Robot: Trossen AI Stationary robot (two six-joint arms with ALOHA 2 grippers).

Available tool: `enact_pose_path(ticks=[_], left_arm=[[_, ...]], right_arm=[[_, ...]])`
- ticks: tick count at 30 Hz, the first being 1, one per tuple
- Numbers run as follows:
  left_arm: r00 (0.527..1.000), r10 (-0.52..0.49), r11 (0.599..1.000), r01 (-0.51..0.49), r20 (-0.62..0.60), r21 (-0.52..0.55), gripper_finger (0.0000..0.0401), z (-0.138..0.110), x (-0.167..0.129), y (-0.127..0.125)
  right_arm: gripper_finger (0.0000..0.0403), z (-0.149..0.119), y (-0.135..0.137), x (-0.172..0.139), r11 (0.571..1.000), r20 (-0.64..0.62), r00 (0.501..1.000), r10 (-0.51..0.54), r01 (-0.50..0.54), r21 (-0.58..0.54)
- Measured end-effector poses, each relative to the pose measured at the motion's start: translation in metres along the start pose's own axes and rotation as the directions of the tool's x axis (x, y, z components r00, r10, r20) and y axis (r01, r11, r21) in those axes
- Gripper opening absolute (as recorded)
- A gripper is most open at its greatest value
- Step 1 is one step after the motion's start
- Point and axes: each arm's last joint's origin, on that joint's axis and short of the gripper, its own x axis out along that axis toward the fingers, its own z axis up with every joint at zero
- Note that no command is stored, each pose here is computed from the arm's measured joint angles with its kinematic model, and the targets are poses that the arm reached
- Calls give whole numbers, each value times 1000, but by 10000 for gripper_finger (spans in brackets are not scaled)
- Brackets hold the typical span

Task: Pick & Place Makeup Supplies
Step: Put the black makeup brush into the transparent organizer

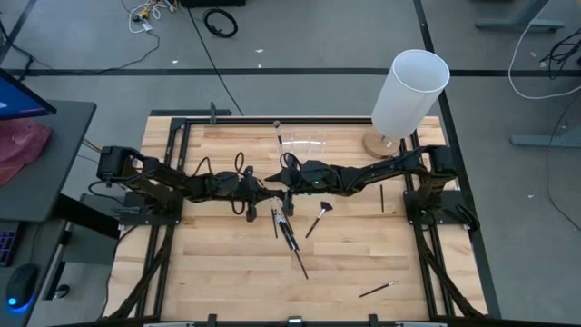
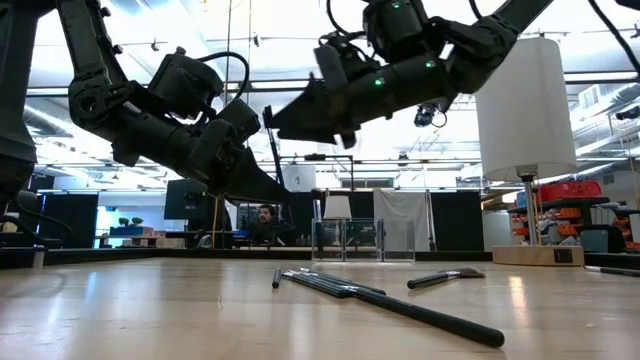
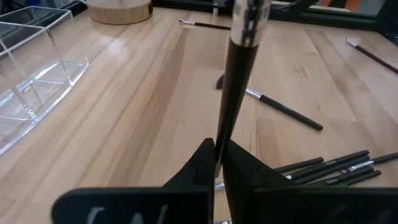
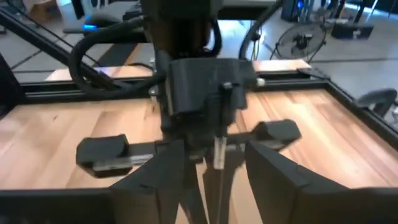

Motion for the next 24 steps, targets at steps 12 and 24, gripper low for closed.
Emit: enact_pose_path(ticks=[12,24], left_arm=[[1000,0,1000,0,4,1,16,0,0,0],[999,-20,1000,20,35,1,16,3,0,-1]], right_arm=[[101,2,1,4,999,47,999,7,-6,-38],[76,-16,1,16,998,39,999,-27,29,-58]])
